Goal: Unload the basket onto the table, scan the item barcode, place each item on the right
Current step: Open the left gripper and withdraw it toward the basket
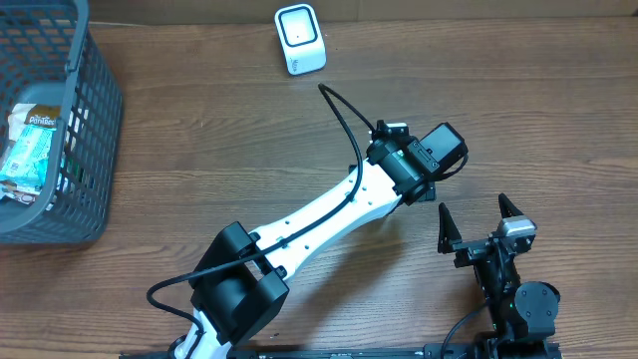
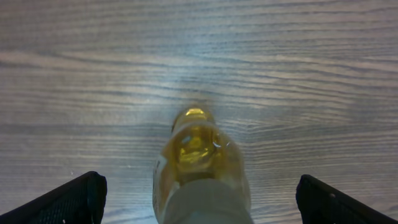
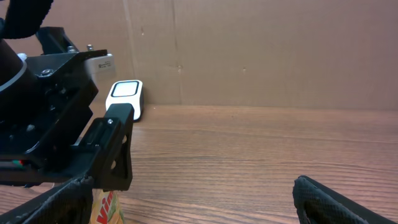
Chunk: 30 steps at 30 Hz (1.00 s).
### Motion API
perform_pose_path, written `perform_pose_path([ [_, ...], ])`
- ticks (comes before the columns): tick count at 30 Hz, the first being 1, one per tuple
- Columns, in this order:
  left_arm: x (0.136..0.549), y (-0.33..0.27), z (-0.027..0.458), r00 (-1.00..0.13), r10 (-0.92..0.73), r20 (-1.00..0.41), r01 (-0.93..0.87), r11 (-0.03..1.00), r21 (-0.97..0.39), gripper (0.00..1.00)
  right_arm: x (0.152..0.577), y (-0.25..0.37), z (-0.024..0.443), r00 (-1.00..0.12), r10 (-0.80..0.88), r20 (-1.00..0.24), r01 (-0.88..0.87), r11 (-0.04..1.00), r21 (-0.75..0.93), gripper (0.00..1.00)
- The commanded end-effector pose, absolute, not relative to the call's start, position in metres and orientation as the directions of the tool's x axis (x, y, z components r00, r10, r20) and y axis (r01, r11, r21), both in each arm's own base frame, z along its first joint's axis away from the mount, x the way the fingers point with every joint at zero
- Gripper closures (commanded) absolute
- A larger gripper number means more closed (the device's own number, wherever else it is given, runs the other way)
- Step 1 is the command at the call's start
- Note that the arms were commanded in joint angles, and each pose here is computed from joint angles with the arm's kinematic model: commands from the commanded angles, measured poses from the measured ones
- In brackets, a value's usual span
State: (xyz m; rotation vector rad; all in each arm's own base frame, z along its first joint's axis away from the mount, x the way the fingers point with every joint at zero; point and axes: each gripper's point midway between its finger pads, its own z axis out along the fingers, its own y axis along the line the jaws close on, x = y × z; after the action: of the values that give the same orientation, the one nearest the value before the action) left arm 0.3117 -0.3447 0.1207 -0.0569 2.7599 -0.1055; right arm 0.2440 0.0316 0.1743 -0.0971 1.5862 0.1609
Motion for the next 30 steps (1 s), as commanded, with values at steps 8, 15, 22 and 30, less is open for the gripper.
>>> perform_pose_path([
  [8,0.385,-0.322,0.235,-0.835,-0.003,-0.551,0.086,0.987,-0.136,0.00,0.244,0.031,0.172,-0.020,0.034,-0.999,-0.162,0.986,0.037,0.00],
  [15,0.448,-0.223,0.313,-0.739,-0.115,-0.664,-0.034,0.990,-0.134,0.00,0.244,0.031,0.172,-0.020,0.034,-0.999,-0.162,0.986,0.037,0.00],
  [22,0.471,-0.062,0.385,-0.579,-0.361,-0.731,-0.312,0.926,-0.210,0.00,0.244,0.031,0.172,-0.020,0.034,-0.999,-0.162,0.986,0.037,0.00],
  [30,0.435,0.111,0.395,-0.432,-0.597,-0.676,-0.600,0.750,-0.279,0.00,0.244,0.031,0.172,-0.020,0.034,-0.999,-0.162,0.986,0.037,0.00],
])
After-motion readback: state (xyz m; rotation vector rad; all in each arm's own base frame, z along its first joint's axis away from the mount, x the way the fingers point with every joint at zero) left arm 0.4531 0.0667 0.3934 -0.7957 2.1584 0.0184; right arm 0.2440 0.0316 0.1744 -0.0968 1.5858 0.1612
